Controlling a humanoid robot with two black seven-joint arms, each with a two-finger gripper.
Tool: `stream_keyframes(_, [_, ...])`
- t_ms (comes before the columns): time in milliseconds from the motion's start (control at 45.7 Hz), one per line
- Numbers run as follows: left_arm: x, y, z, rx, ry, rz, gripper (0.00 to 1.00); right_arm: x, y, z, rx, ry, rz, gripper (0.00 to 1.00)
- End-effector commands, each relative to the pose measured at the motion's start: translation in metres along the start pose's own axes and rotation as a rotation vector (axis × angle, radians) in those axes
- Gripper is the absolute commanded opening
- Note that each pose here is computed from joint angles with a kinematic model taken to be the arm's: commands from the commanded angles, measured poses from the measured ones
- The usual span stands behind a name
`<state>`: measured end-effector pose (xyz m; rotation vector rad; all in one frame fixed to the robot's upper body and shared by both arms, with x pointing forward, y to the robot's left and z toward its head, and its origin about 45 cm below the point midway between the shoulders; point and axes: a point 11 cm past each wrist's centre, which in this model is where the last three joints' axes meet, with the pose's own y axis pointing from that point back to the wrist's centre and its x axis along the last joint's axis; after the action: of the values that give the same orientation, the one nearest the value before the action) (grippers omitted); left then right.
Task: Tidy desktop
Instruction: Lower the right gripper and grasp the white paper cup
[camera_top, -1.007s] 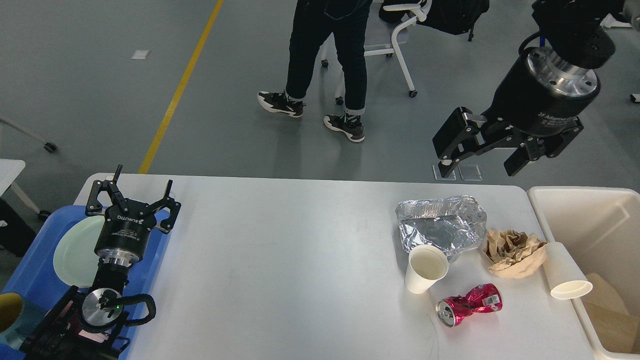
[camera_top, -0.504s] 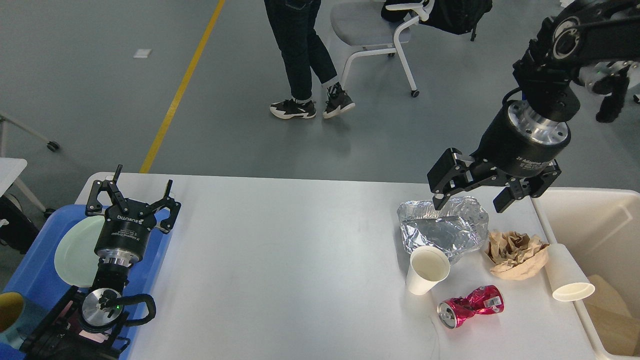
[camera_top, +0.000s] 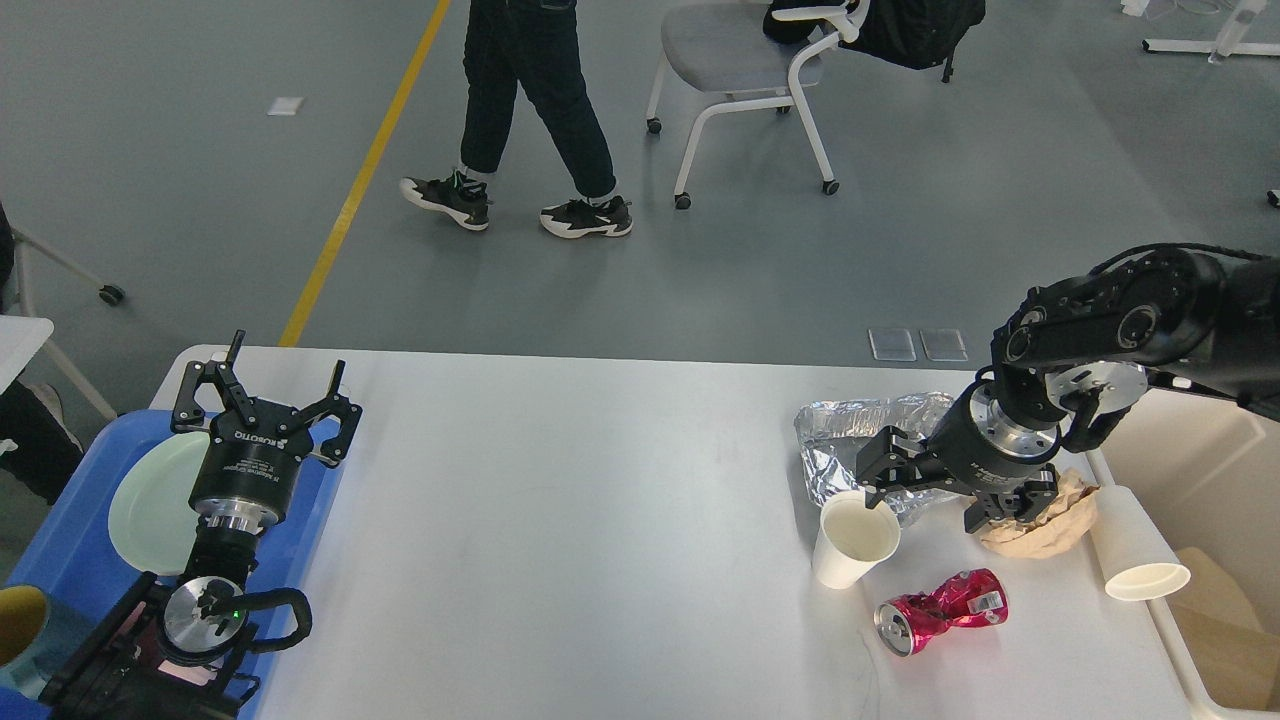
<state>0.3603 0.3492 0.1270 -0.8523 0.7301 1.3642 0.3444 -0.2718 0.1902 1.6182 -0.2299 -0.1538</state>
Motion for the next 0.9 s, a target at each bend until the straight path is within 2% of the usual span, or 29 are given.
stream_keyframes(0, [0.0, 0.0, 0.0, 0.0, 0.0, 0.0, 0.96, 0.0, -0.024, 0.007, -0.005, -0.032, 0.016, 1.0])
stream_keyframes(350, [0.0, 0.0, 0.0, 0.0, 0.0, 0.0, 0.96, -0.011, -0.066, -0.008, 0.032, -0.05, 0.002, 0.99])
stream_keyframes(525, [0.0, 0.0, 0.0, 0.0, 0.0, -0.001, 0.96, -0.013, -0.081, -0.002, 0.022, -0.066, 0.003, 0.88])
stream_keyframes(613, [0.0, 0.0, 0.0, 0.0, 0.0, -0.001, 0.96, -0.013, -0.085, 0.0, 0.027, -0.083, 0.005, 0.71])
stream_keyframes(657, [0.0, 0.0, 0.0, 0.0, 0.0, -0.001, 0.96, -0.013, -0.085, -0.003, 0.04, -0.103, 0.0, 0.56])
stream_keyframes(722, [0.0, 0.0, 0.0, 0.0, 0.0, 0.0, 0.96, -0.015, -0.085, -0.004, 0.052, -0.13, -0.01, 0.27])
stream_keyframes(766, [0.0, 0.0, 0.0, 0.0, 0.0, -0.001, 0.96, -0.015, -0.086, -0.004, 0.056, -0.141, -0.013, 0.14])
stream_keyframes(810, [0.0, 0.0, 0.0, 0.0, 0.0, -0.001, 0.96, -0.015, -0.086, -0.005, 0.057, -0.144, -0.011, 0.06])
stream_keyframes(876, [0.0, 0.0, 0.0, 0.0, 0.0, -0.001, 0.96, -0.014, -0.086, -0.004, 0.057, -0.145, -0.008, 0.01])
